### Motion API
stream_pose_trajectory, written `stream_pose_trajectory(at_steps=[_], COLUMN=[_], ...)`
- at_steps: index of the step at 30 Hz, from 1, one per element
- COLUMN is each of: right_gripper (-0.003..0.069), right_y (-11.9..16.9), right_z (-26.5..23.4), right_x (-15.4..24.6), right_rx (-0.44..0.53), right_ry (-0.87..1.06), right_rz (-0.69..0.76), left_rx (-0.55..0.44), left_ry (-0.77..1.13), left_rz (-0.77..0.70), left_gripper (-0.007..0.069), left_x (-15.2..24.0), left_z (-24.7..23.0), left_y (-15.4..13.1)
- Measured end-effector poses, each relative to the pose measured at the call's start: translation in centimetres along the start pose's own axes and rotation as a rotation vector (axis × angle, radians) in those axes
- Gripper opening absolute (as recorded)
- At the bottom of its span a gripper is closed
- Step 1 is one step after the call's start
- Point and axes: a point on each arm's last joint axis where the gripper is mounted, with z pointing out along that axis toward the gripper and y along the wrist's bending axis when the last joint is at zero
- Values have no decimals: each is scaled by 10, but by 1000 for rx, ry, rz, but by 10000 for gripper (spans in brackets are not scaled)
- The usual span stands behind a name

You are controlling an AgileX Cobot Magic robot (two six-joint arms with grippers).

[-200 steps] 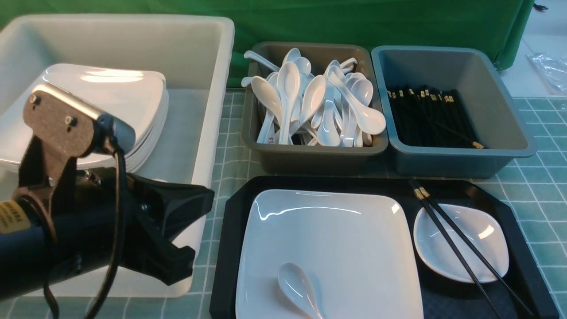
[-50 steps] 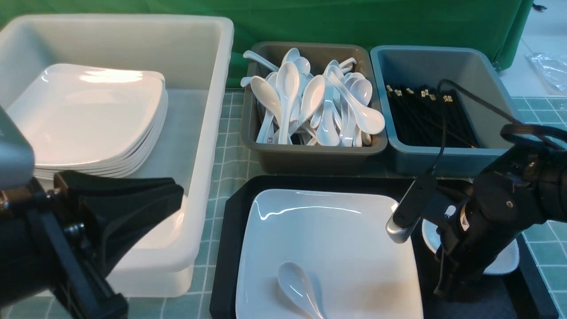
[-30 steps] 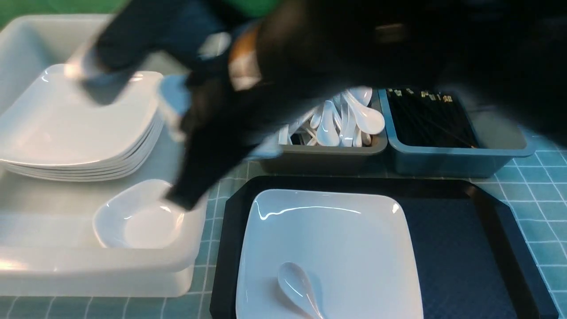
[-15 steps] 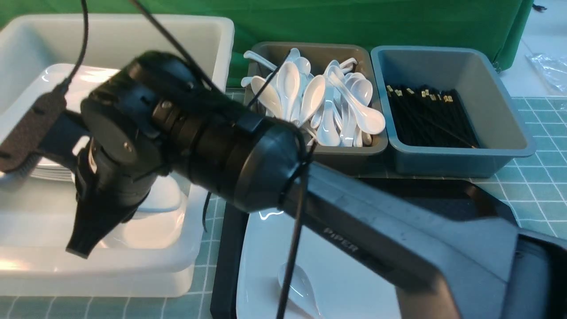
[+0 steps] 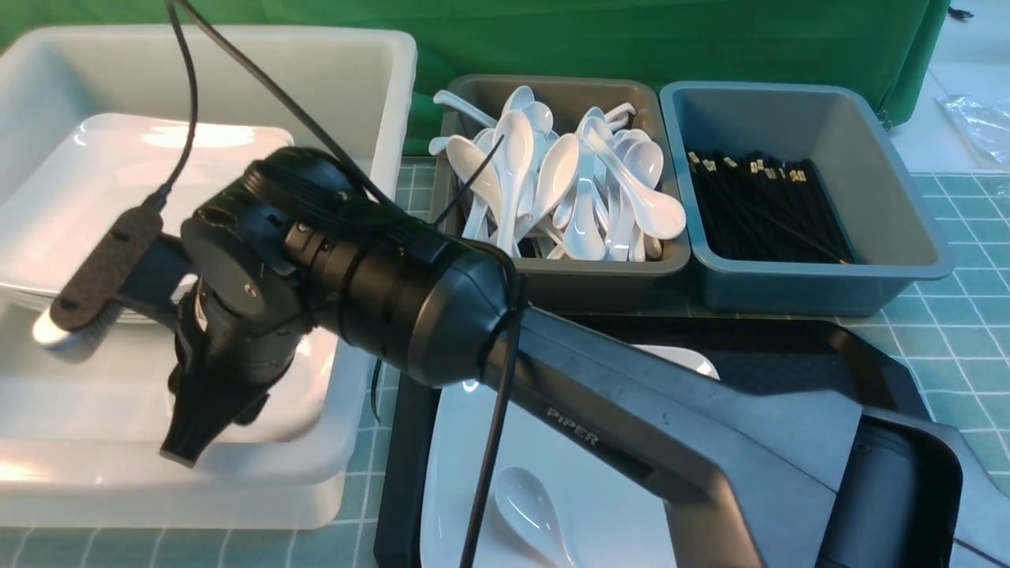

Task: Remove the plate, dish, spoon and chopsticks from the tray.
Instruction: Use the right arm to put the small plate into the large storage box on the left, then use the right arm to grab a soup spoon from the plate

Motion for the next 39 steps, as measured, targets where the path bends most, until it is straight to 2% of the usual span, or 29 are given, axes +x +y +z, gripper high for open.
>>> stream_pose_trajectory(at_steps=[2, 4, 7, 9, 12, 15, 18, 21, 26, 28, 29, 34, 39], right_gripper=[370, 377, 370, 346, 267, 160, 108, 105, 154, 200, 264, 430, 451], right_y=[1, 3, 7, 6, 0, -5, -3, -2, 10, 15, 20, 29, 16], right_z=[-6, -13, -50, -75, -113, -148, -179, -198, -186, -174, -160, -116, -88], right_x=[1, 1, -5, -10, -15, -13, 4, 36, 126, 149, 164, 191, 200], right_rx=[-14, -16, -24, -4, 63, 108, 111, 102, 107, 105, 92, 15, 18], right_ry=[26, 35, 40, 7, -51, -89, -67, 6, 266, 316, 341, 361, 397], right_rz=[0, -3, -11, -12, 24, 74, 121, 195, 447, 519, 574, 629, 661], left_rx=[3, 4, 6, 12, 23, 29, 43, 54, 89, 101, 112, 154, 177], left_ry=[0, 2, 14, 19, 3, -27, -43, -43, -63, -82, -99, -158, -166], left_rz=[-1, -2, 0, -1, -5, -8, -8, -13, 21, 41, 51, 88, 93], left_gripper=[13, 13, 13, 13, 13, 13, 13, 13, 13, 13, 13, 13, 13], left_x=[0, 0, 3, 5, 4, 1, 0, 0, -2, -4, -5, -10, -11], left_z=[0, 1, 7, 10, 13, 13, 13, 13, 12, 12, 12, 11, 10], left_y=[0, 0, -1, -2, -3, -3, -5, -6, -9, -10, -11, -15, -17])
